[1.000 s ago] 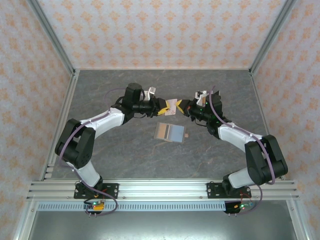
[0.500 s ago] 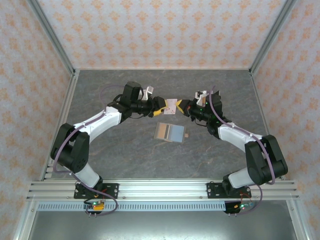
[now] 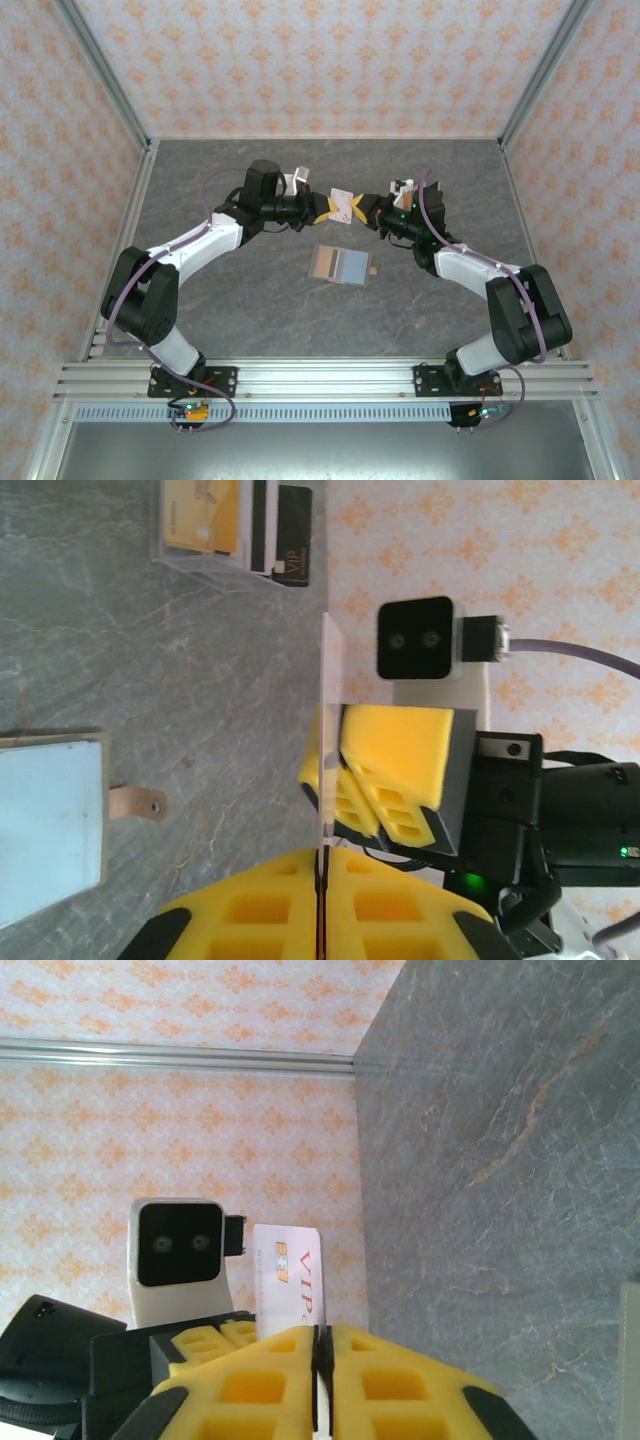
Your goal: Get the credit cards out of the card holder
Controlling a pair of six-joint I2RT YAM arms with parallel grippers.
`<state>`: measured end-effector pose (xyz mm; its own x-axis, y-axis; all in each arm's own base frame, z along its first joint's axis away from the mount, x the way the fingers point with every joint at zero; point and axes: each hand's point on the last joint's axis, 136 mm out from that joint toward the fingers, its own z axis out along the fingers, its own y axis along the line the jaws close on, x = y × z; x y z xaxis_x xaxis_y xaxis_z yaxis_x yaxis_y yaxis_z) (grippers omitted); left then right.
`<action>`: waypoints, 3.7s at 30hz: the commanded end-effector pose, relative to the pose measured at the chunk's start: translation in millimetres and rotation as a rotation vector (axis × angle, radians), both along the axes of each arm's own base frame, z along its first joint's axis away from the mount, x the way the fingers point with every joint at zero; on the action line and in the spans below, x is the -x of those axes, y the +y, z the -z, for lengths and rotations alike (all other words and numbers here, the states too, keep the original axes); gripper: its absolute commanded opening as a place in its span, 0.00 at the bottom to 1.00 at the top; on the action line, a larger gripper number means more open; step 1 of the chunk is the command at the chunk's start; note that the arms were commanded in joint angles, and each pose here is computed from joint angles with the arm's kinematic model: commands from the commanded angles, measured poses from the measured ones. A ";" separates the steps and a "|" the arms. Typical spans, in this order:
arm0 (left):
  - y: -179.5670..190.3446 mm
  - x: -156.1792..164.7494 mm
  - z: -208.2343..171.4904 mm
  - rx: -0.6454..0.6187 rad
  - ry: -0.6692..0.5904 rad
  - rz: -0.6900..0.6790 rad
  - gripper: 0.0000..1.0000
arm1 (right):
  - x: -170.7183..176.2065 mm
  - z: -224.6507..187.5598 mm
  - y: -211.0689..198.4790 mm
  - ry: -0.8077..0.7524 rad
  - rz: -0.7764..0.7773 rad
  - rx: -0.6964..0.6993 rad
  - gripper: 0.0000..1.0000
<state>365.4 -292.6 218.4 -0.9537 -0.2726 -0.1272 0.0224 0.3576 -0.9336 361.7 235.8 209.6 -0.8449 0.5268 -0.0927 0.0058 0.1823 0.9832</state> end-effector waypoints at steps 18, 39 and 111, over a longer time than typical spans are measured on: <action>-4.7 -3.0 0.8 0.008 0.017 -0.009 0.17 | -7.2 -25.7 10.8 -0.071 -0.035 -0.039 0.03; 107.3 2.2 87.3 -0.537 0.106 -0.163 0.95 | -58.0 23.8 -156.6 0.022 0.256 0.982 0.00; 113.0 17.1 89.0 -0.560 0.128 -0.141 1.00 | -111.6 102.9 -216.8 0.341 0.127 1.087 0.34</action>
